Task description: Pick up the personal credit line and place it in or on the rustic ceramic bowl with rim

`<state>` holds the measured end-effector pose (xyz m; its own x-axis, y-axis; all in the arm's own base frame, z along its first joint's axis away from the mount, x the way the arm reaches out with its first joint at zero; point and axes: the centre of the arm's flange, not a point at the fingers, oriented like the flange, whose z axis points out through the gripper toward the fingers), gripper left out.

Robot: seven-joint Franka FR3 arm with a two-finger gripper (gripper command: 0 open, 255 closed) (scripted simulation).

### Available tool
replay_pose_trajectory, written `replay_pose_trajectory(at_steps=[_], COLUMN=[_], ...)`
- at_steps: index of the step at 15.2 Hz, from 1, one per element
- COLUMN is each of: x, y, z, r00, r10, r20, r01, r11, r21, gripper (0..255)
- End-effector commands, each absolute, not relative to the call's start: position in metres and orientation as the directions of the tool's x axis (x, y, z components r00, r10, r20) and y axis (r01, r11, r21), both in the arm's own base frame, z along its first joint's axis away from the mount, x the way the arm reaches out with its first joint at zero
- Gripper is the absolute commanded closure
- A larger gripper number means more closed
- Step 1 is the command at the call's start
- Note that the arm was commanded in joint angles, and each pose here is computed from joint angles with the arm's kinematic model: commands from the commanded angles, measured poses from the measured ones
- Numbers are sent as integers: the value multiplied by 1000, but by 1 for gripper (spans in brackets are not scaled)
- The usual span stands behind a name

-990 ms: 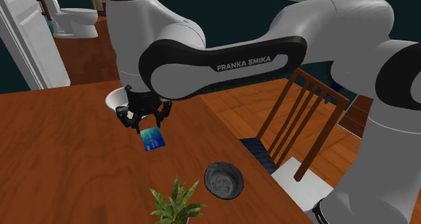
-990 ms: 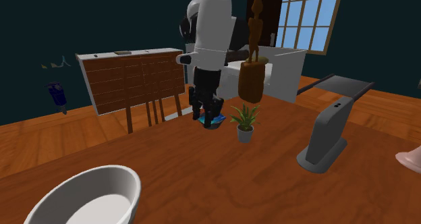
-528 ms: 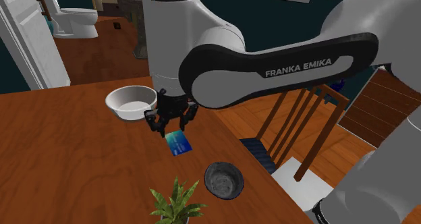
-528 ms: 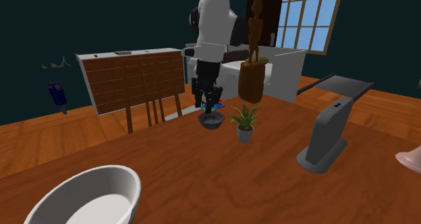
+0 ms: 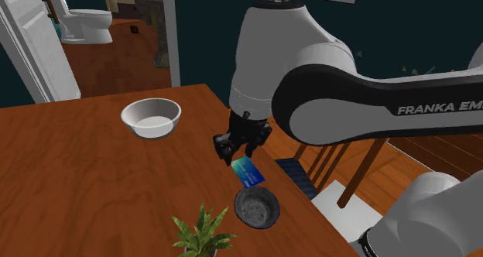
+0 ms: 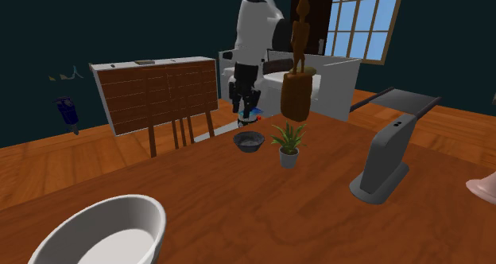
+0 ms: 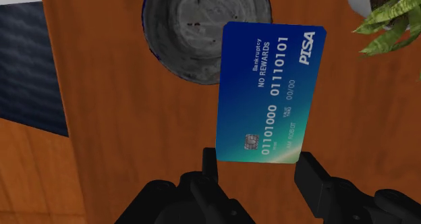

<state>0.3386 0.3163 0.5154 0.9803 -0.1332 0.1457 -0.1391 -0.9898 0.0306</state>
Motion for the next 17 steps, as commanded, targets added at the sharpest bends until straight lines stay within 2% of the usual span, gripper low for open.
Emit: replay_pose_trajectory(at_steps=[1,5,17], x=[319,277,277], y=[297,260,260], z=[517,520,456], r00=[980,980,980], r10=[-134,-134,-134], r20=[145,145,145], r01=[-139,-139,-139], r11=[-990,-990,-990], r21=[28,28,28], gripper=[255,255,255])
